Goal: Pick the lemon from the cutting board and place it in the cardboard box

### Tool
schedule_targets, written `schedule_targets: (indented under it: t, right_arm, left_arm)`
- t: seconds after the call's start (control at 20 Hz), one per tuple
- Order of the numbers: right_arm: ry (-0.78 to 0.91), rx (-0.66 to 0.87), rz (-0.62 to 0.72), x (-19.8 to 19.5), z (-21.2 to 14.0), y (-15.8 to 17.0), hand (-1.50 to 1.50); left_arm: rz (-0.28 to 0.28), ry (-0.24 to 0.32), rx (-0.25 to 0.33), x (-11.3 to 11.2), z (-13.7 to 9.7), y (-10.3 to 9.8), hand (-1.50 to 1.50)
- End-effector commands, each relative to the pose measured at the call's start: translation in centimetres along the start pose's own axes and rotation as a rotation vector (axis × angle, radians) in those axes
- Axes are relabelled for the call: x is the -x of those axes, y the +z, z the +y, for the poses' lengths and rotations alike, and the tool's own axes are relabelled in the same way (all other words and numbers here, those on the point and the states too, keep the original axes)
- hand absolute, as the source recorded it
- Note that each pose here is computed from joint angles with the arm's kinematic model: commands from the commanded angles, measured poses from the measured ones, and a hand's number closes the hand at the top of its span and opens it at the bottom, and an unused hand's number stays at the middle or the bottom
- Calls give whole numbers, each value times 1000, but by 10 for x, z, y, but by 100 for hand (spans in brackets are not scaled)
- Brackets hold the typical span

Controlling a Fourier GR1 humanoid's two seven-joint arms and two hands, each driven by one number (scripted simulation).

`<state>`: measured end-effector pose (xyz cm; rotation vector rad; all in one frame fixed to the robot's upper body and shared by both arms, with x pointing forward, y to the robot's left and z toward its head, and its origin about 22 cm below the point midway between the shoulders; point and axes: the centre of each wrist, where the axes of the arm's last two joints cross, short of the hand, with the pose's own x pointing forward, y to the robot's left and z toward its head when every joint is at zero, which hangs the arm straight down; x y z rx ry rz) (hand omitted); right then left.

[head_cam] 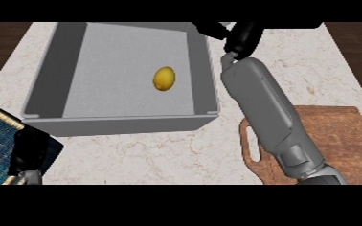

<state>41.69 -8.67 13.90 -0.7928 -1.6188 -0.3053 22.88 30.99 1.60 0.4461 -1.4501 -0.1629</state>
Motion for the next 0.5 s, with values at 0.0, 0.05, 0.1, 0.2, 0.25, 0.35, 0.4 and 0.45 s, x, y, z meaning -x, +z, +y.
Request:
schedule_targets:
  t: [0.0,0.05,0.1,0.2,0.25,0.35,0.4,0.45]
  right_arm:
    - [-57,111,38,29,-38,-10,-150]
    - [-62,112,27,27,-56,-20,-150]
    - [-71,129,32,36,-67,-15,-150]
    - [-80,104,21,43,-90,-8,-150]
    - [-74,90,1,48,-100,-1,-150]
    - [-76,72,-14,41,-141,-14,-150]
    - [-57,51,-8,54,-147,-1,-150]
    - [-66,44,-18,51,-159,5,-150]
  left_arm:
    - [0,11,43,-2,-18,1,0]
    - [18,16,40,7,-14,12,0]
    - [11,6,20,2,-2,10,0]
    - [29,17,34,1,-20,12,0]
    - [17,17,22,5,-11,-6,0]
    - [27,20,13,10,-10,13,0]
    - [16,22,53,4,-17,9,0]
    - [2,23,30,2,-10,5,0]
